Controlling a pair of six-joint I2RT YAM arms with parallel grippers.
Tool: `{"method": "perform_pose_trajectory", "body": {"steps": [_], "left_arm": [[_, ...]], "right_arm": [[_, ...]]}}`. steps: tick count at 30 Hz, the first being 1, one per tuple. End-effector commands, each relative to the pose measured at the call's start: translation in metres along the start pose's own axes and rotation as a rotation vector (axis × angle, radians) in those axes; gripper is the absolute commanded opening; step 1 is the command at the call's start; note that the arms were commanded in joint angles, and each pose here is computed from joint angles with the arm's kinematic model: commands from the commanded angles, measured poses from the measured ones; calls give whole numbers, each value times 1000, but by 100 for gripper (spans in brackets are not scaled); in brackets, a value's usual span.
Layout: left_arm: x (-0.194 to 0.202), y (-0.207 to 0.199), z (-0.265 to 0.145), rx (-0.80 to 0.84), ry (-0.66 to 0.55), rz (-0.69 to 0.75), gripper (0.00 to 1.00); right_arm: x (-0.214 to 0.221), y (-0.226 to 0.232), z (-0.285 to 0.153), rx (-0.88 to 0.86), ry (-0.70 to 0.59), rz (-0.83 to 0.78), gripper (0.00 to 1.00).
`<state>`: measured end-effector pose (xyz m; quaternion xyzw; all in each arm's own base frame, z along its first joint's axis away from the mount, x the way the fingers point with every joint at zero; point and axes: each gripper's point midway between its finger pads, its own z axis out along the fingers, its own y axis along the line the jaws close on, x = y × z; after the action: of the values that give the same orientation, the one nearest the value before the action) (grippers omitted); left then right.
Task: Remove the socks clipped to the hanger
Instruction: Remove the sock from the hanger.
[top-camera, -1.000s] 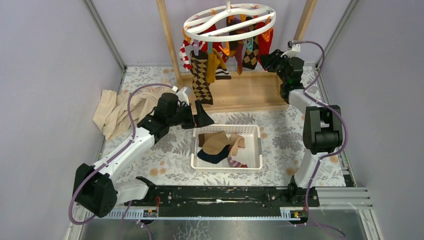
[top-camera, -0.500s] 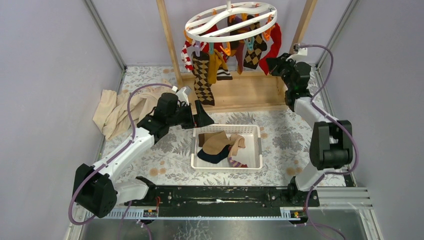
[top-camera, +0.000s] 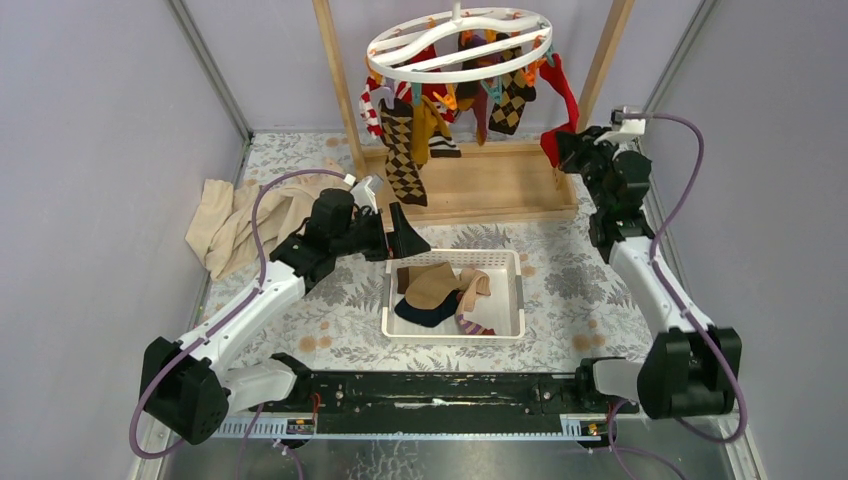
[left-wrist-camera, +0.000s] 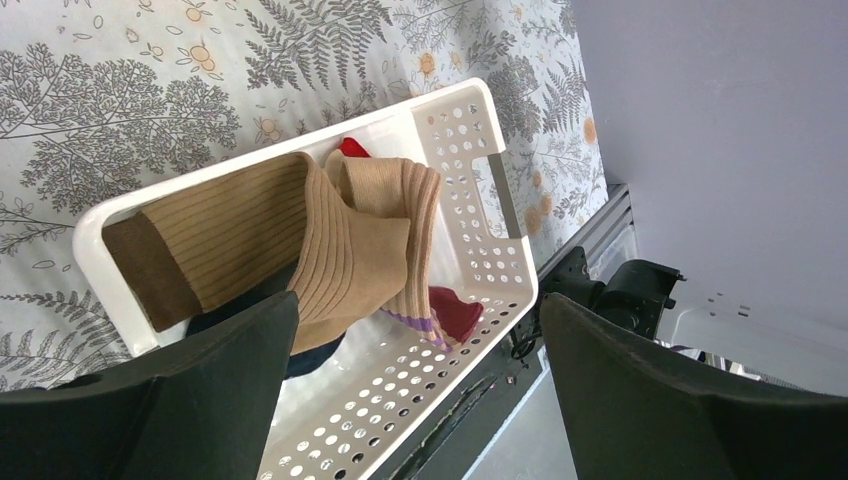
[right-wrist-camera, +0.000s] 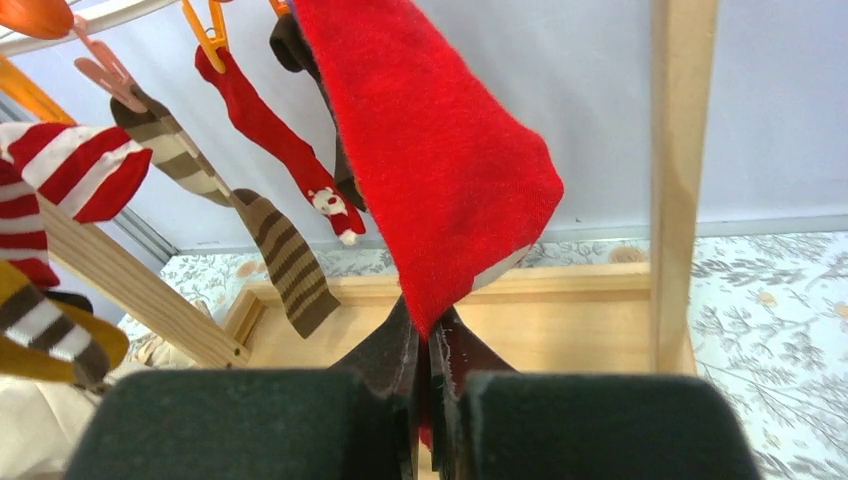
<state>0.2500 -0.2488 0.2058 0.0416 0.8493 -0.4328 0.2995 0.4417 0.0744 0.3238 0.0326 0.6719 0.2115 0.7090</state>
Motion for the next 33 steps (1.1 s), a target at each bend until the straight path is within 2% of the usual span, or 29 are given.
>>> {"method": "perform_pose_trajectory", "body": {"steps": [1, 9, 16, 24, 33], "left_arm": [[-2, -13, 1, 59, -3, 5, 99], [4, -22, 7, 87, 39, 5, 99], [7, -30, 11, 97, 54, 14, 99], [5, -44, 10, 109, 39, 30, 99], [-2, -60, 5, 148, -28, 45, 99]], "right_arm": [[-26, 1, -34, 51, -54, -65, 0], [-49, 7, -86, 96, -87, -134, 0], [-66, 12, -112, 117, -114, -149, 0], [-52, 54, -119, -91, -48, -14, 0], [-40, 108, -133, -350, 103, 99, 0]]}}
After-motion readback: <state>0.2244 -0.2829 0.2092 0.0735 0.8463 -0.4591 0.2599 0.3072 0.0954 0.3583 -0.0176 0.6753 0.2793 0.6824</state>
